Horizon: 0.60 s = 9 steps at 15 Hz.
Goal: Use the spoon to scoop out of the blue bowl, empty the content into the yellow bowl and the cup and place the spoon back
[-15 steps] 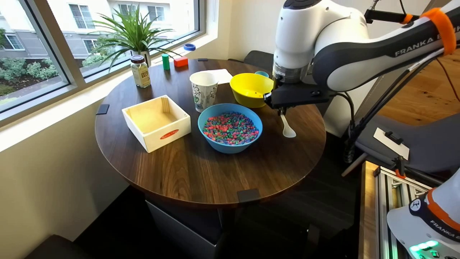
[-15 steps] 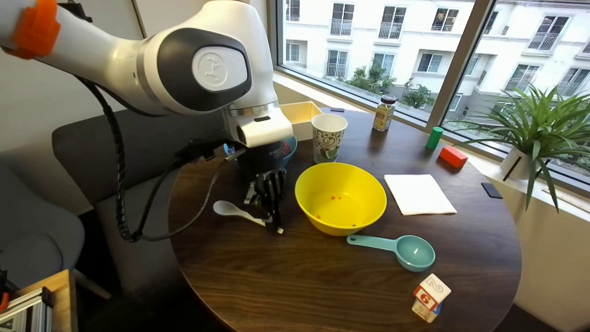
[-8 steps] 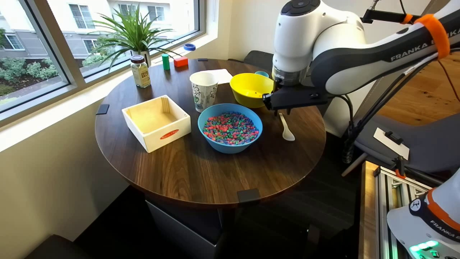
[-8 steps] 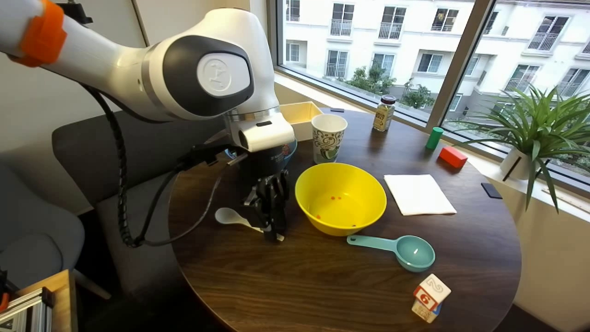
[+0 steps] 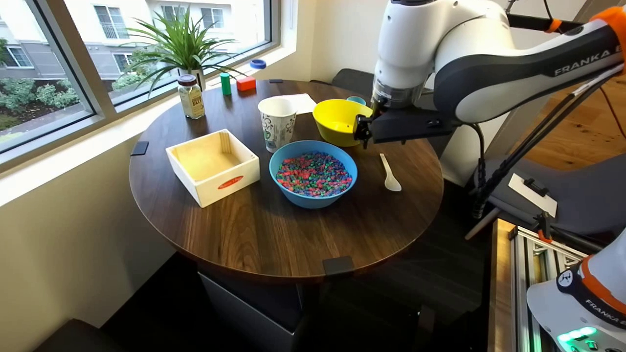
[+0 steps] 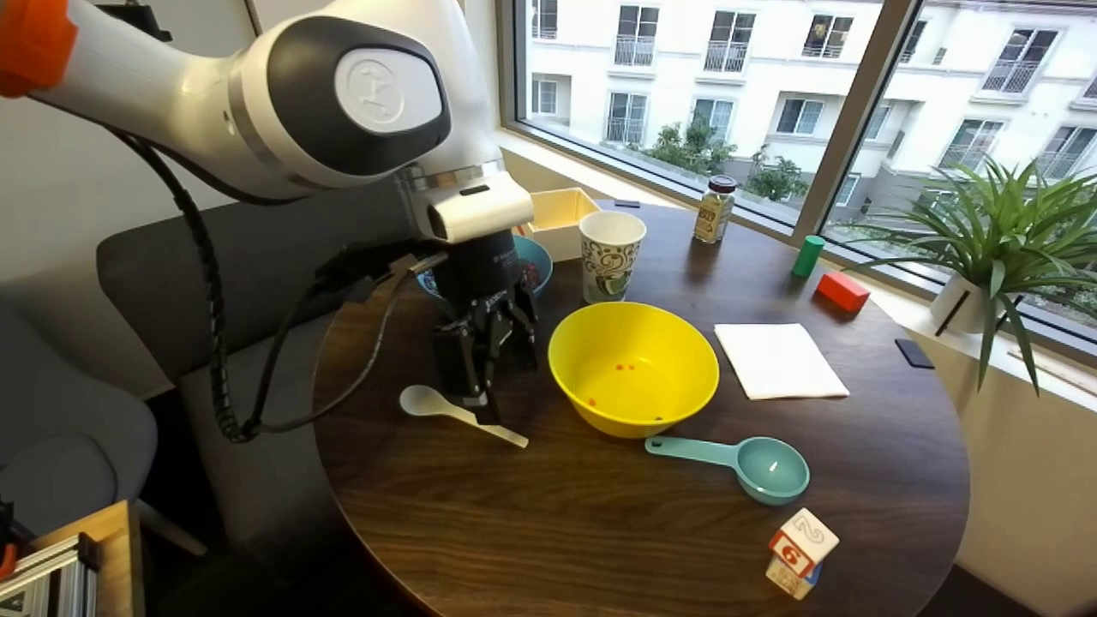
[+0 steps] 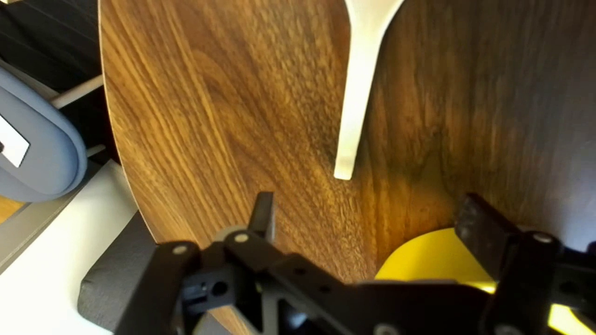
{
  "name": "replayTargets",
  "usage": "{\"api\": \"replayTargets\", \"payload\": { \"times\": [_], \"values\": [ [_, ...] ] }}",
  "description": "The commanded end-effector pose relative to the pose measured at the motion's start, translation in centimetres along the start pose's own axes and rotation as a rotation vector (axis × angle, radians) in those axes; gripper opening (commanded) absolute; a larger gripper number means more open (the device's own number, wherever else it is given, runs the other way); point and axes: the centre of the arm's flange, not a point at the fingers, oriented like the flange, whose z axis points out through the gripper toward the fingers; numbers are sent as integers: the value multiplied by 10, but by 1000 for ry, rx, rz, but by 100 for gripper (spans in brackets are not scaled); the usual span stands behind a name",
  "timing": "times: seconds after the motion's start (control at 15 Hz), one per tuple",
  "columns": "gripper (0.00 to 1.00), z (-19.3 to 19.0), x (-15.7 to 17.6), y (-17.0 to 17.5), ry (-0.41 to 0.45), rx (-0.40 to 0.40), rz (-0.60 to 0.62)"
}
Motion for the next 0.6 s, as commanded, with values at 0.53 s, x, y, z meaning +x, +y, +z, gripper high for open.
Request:
{"api": "replayTargets", "payload": {
  "times": [0.53],
  "values": [
    [100, -40, -4, 11, 33, 7, 4]
  ]
}}
